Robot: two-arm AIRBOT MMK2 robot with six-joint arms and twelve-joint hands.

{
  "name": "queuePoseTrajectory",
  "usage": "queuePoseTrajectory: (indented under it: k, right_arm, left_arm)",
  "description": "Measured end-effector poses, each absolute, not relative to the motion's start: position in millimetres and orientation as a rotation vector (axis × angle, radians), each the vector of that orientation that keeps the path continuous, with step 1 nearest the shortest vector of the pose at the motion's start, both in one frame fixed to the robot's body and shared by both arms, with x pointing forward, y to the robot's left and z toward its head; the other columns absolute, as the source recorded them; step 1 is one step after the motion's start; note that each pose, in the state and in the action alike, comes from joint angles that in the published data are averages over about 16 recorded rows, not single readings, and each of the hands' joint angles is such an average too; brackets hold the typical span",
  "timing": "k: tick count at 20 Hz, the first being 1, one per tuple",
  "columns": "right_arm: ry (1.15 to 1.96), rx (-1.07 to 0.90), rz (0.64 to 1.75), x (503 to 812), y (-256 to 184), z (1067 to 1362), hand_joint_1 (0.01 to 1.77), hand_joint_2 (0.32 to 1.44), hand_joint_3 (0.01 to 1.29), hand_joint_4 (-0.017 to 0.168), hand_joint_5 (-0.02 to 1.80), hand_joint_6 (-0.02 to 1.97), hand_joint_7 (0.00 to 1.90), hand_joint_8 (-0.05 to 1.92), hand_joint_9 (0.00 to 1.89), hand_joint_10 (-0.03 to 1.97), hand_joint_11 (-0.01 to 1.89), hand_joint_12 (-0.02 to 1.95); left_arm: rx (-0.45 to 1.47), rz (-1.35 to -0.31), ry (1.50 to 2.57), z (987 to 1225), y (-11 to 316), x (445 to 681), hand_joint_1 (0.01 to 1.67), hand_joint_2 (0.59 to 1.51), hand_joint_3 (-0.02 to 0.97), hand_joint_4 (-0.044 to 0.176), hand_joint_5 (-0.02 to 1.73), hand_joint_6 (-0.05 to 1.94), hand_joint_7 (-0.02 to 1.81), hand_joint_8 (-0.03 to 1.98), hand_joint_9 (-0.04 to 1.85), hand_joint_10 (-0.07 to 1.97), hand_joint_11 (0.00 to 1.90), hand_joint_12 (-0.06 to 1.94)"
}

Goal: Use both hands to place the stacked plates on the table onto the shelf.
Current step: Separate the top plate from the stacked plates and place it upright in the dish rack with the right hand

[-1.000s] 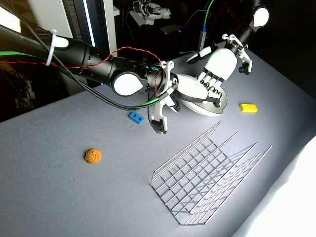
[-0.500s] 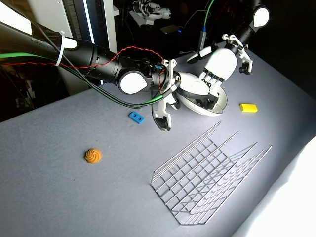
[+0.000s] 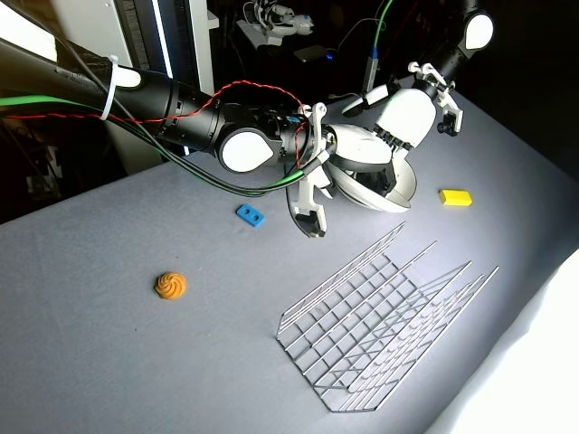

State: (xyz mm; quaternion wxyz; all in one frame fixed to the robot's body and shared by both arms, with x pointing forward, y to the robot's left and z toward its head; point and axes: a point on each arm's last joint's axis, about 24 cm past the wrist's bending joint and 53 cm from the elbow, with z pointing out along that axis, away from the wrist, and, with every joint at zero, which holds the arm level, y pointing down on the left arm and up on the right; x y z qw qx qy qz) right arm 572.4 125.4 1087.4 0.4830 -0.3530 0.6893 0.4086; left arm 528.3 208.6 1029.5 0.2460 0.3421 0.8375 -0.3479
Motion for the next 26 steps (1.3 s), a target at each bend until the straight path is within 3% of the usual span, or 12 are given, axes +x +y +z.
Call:
queuePoseTrajectory:
  k: [11, 19, 26]
  right_arm:
    - [1.651, -0.857, 1.008, 571.0, 129.6, 1109.2, 1.24, 0.90, 0.01, -0.003, 0.94, 0.65, 1.04, 0.48, 0.99, 1.00, 0.78, 1.03]
    - [1.625, -0.848, 1.036, 561.3, 130.0, 1142.7, 1.31, 0.92, 0.01, 0.002, 0.99, 0.83, 1.08, 0.59, 0.99, 1.02, 0.77, 1.06]
    - [1.619, -0.786, 1.069, 558.8, 119.8, 1179.3, 1.35, 0.95, 0.01, 0.005, 1.02, 0.93, 1.09, 0.67, 0.98, 1.05, 0.75, 1.09]
  left_arm:
    - [0.772, -0.905, 2.197, 1111.0, 243.0, 553.3, 0.02, 1.023, 0.008, 0.001, 0.01, 0.01, 0.02, -0.01, 0.02, 0.01, 0.02, -0.02]
    - [0.643, -0.913, 2.160, 1160.3, 271.3, 555.9, 0.02, 1.017, 0.009, 0.002, 0.02, 0.02, 0.01, -0.01, 0.02, 0.01, 0.02, -0.02]
    - [0.565, -0.930, 2.131, 1185.7, 286.7, 557.4, 0.02, 1.014, 0.009, 0.002, 0.02, 0.01, 0.01, -0.01, 0.02, 0.01, 0.02, -0.02]
